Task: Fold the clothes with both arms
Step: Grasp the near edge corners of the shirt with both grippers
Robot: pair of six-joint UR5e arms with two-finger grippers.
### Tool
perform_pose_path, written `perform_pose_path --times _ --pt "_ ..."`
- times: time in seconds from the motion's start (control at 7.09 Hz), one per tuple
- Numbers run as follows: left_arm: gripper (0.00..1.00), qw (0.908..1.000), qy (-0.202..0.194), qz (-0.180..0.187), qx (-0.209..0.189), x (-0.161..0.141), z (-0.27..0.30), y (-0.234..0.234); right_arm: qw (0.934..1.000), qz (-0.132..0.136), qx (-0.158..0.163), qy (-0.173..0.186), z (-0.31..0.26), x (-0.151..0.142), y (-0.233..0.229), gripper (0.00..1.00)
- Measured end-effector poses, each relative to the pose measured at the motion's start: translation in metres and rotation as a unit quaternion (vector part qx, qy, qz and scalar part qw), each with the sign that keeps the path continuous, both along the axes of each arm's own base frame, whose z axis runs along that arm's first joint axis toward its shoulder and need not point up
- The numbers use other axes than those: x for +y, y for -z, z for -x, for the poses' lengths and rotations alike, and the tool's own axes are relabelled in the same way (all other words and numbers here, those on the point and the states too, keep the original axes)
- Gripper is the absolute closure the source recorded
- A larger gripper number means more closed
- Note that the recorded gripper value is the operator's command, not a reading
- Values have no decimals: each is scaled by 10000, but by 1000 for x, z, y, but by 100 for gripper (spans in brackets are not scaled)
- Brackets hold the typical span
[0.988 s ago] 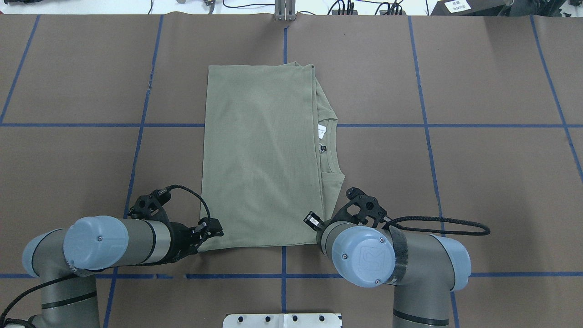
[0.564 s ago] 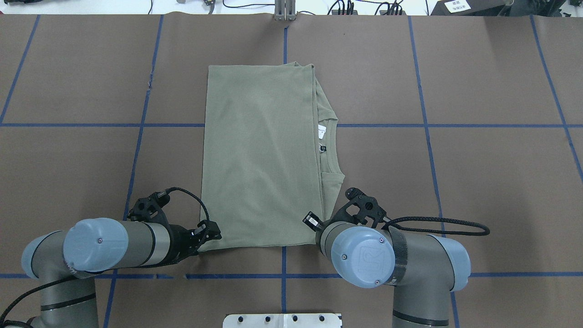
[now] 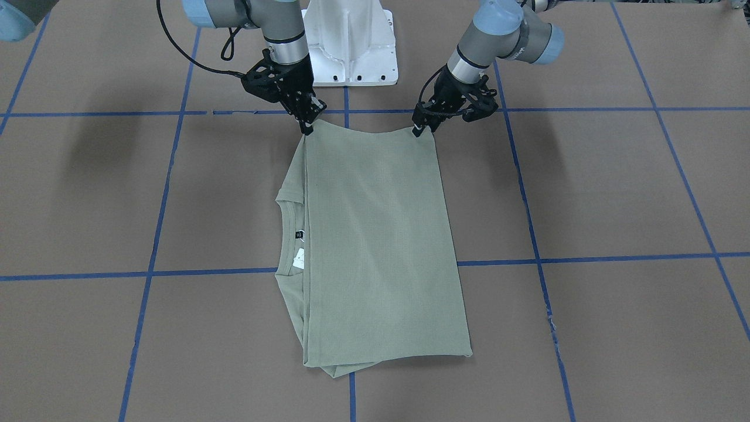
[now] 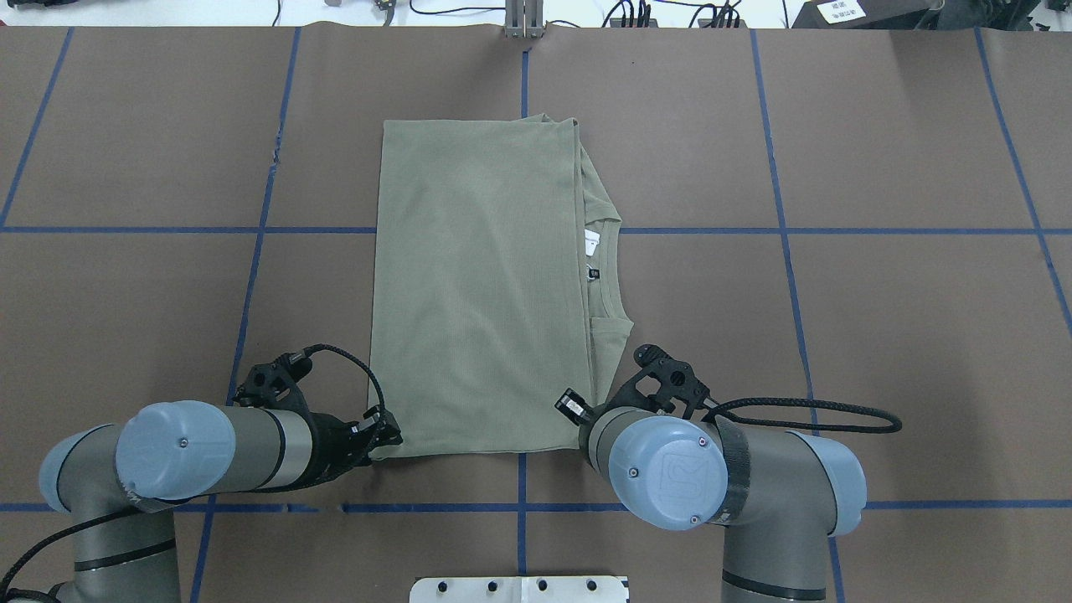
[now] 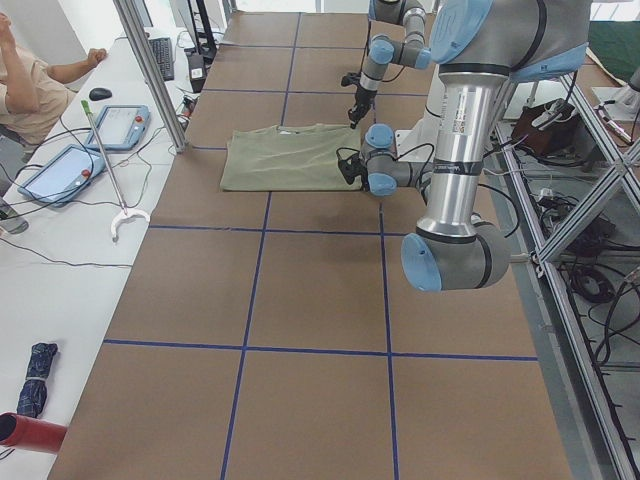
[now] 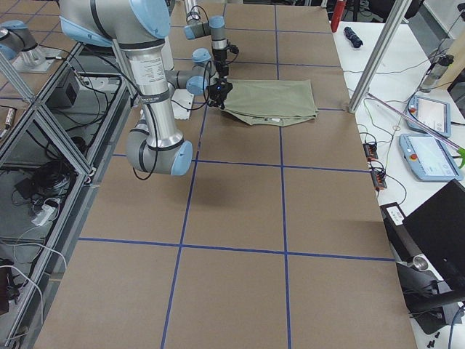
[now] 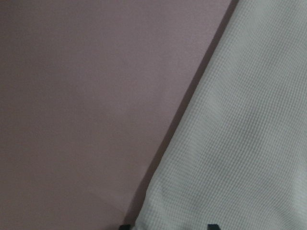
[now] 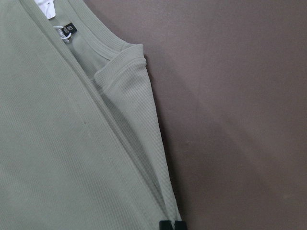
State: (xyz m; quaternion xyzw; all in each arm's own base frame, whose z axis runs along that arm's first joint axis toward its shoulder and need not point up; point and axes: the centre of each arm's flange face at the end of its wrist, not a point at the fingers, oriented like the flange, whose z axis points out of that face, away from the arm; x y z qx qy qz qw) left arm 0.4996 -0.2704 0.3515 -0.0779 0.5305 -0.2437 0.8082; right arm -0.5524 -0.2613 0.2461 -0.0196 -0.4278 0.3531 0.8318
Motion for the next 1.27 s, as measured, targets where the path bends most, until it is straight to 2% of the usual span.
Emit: perform_pose_path --times 0.14,0.56,0.71,0.85,0.99,1.27 --pt "59 10000 2 1 -8 0 1 -1 10000 0 -2 1 0 0 0 100" --pt "57 10000 -2 7 -25 1 4 -3 10000 -6 -14 -15 -4 -1 0 100" --pt "62 10000 -3 12 -36 1 4 -3 10000 -3 1 -19 -5 -2 1 100" --pt "74 10000 -4 21 -59 1 4 -3 10000 9 52 -13 -7 -1 3 100" --pt "98 10000 -6 23 -71 1 4 -4 9999 22 106 -8 -8 0 3 100" --pt "100 10000 -8 22 -69 1 5 -3 9999 34 163 -5 -9 0 1 100"
